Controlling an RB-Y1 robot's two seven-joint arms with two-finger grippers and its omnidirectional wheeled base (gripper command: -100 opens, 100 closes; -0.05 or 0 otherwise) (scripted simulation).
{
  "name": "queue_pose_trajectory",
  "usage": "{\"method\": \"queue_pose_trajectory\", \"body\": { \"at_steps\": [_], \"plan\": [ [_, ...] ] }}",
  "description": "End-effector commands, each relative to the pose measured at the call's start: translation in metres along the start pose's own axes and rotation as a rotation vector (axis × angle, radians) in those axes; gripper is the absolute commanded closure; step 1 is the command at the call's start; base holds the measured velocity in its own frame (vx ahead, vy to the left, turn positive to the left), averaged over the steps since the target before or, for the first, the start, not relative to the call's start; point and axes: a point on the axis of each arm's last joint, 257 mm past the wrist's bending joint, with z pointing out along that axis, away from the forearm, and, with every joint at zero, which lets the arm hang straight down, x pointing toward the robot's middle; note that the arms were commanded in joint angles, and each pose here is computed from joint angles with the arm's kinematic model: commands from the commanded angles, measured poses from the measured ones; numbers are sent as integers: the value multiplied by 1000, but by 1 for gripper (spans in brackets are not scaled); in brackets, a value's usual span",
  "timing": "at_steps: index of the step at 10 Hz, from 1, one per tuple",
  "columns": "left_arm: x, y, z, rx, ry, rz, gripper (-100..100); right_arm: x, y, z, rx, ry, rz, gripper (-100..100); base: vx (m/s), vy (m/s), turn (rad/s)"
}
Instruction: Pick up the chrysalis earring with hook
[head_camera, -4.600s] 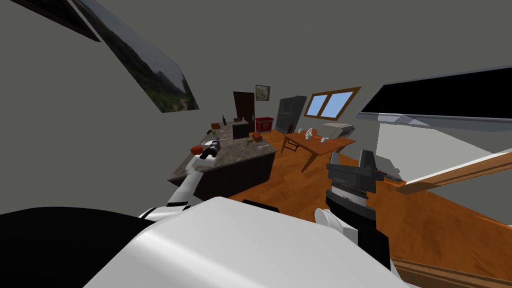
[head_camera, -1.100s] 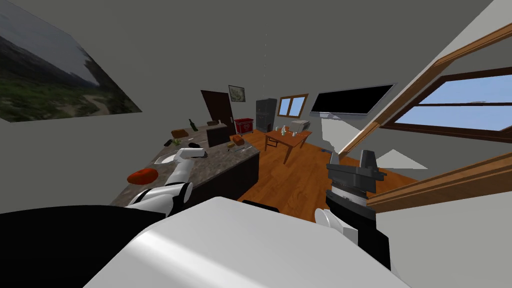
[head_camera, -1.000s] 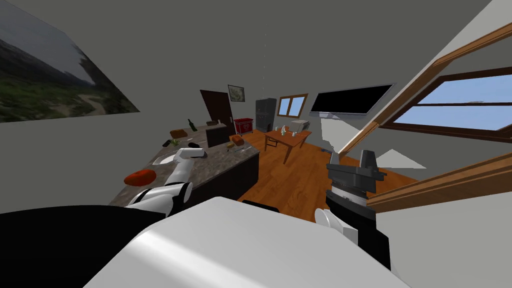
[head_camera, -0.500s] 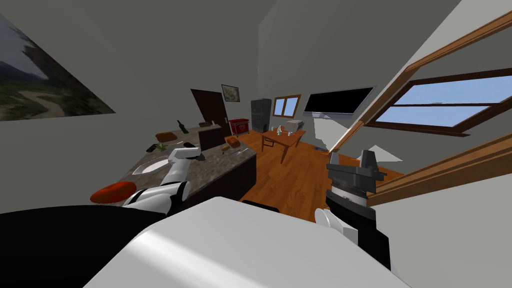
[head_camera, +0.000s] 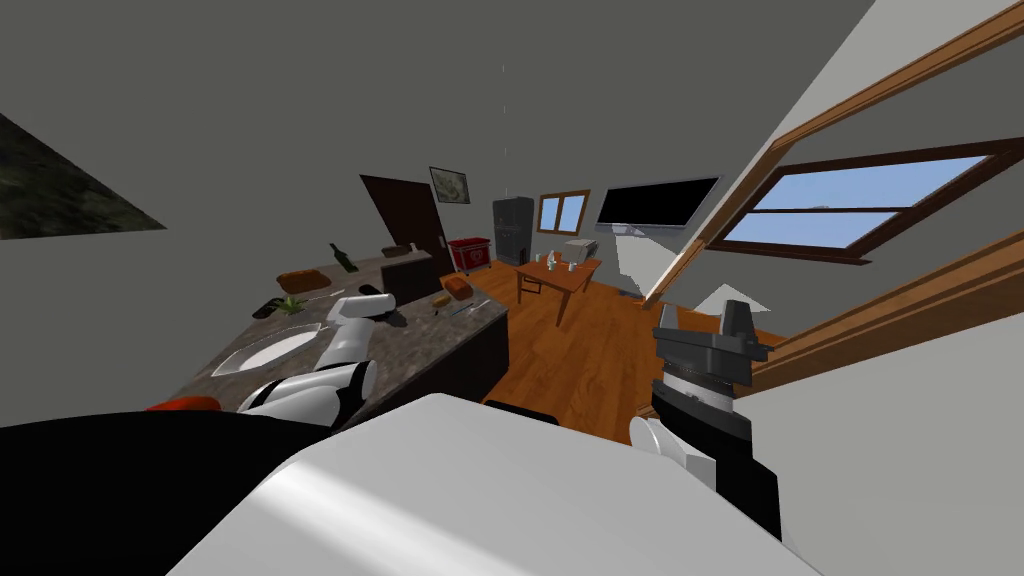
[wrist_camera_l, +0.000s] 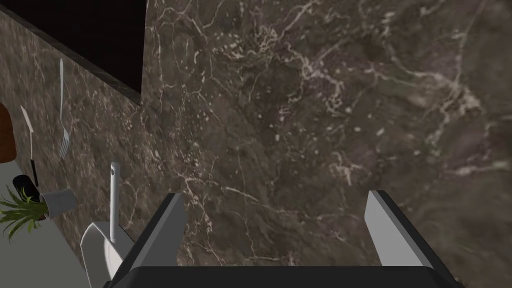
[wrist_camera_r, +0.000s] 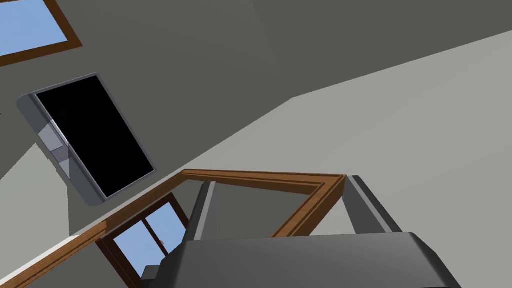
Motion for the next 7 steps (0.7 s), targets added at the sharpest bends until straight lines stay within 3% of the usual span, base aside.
{"method": "queue_pose_trajectory", "body": {
  "at_steps": [1,2,7],
  "plan": [
    [-14,9,1,-52,-28,-42,-100,0,0,0,0,0,0,0,85,36,-164],
    [-14,10,1,-56,-31,-42,-100,0,0,0,0,0,0,0,59,37,-38],
    [-52,43,1,-220,-116,-160,-100,0,0,0,0,0,0,0,68,37,-140]
  ]
}}
